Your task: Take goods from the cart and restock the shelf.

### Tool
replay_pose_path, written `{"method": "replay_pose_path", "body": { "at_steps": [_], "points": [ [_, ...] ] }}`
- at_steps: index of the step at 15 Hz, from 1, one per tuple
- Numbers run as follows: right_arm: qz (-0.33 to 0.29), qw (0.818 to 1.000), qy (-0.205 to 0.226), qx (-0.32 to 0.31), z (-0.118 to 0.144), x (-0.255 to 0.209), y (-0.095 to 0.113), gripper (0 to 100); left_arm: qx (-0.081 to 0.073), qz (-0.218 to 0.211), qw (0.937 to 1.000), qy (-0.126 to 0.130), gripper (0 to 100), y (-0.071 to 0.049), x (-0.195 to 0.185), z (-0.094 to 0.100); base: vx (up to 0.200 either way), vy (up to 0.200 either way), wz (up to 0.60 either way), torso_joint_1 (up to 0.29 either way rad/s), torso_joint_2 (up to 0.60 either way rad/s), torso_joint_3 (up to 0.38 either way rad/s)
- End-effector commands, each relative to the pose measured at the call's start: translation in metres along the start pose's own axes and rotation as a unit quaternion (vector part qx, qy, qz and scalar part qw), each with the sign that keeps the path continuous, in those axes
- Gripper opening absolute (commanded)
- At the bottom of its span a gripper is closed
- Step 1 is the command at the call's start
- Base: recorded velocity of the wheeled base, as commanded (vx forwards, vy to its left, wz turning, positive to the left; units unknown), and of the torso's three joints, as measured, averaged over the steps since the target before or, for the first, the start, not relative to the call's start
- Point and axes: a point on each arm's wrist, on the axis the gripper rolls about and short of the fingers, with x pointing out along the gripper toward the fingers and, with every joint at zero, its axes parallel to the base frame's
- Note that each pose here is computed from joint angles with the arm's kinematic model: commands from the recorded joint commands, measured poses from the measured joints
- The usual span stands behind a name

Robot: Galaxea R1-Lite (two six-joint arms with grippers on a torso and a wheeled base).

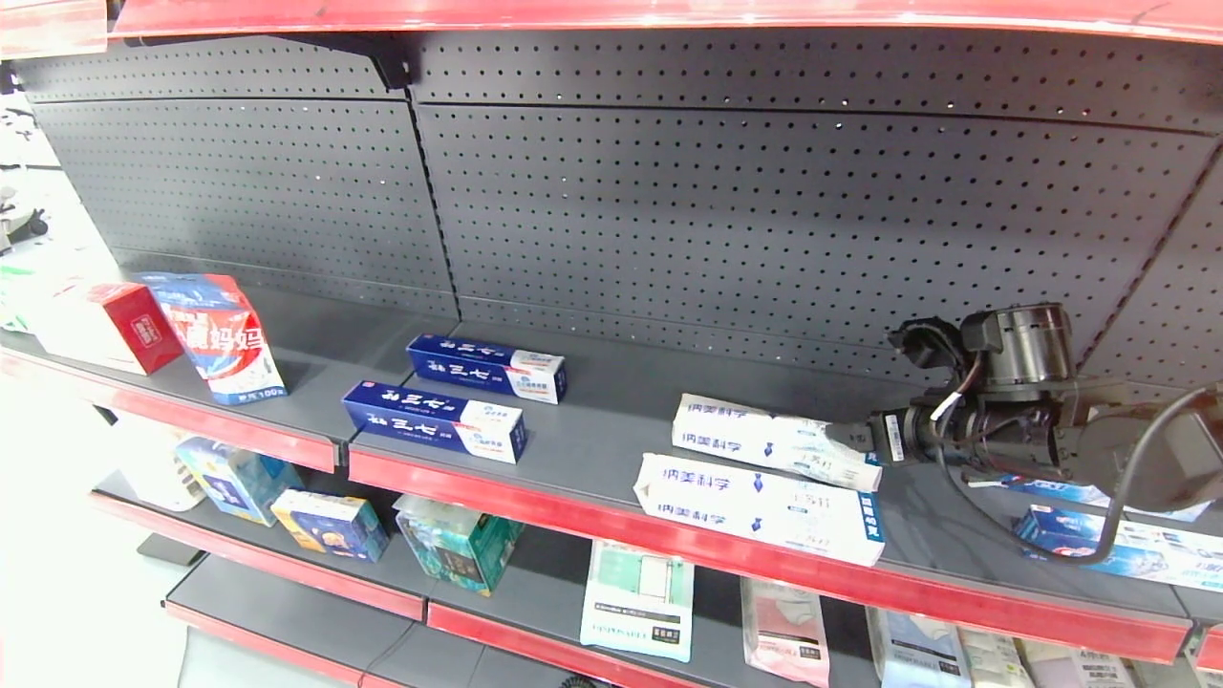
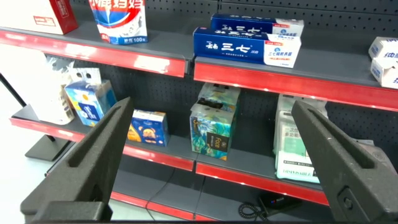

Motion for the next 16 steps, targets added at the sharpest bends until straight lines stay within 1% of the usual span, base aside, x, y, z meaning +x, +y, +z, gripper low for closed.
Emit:
{"method": "replay_pose_path", "body": {
  "at_steps": [1, 6, 10, 16],
  "points": [
    [0.001, 1.000, 0.008, -0.001, -0.003, 0.004, 0.001, 100, 0.000, 0.000, 1.0000, 0.000, 100, 0.000, 0.000, 0.000, 0.000, 0.000, 0.00, 0.000, 0.00, 0.000],
    [0.003, 1.000, 0.015, -0.002, -0.006, 0.006, 0.003, 100, 0.000, 0.000, 1.0000, 0.000, 100, 0.000, 0.000, 0.000, 0.000, 0.000, 0.00, 0.000, 0.00, 0.000],
    [0.011, 0.999, 0.035, -0.007, -0.018, 0.008, 0.009, 100, 0.000, 0.000, 1.0000, 0.000, 100, 0.000, 0.000, 0.000, 0.000, 0.000, 0.00, 0.000, 0.00, 0.000],
    [0.017, 0.999, 0.036, -0.010, -0.019, 0.010, 0.014, 100, 0.000, 0.000, 1.0000, 0.000, 100, 0.000, 0.000, 0.000, 0.000, 0.000, 0.00, 0.000, 0.00, 0.000]
  ]
}}
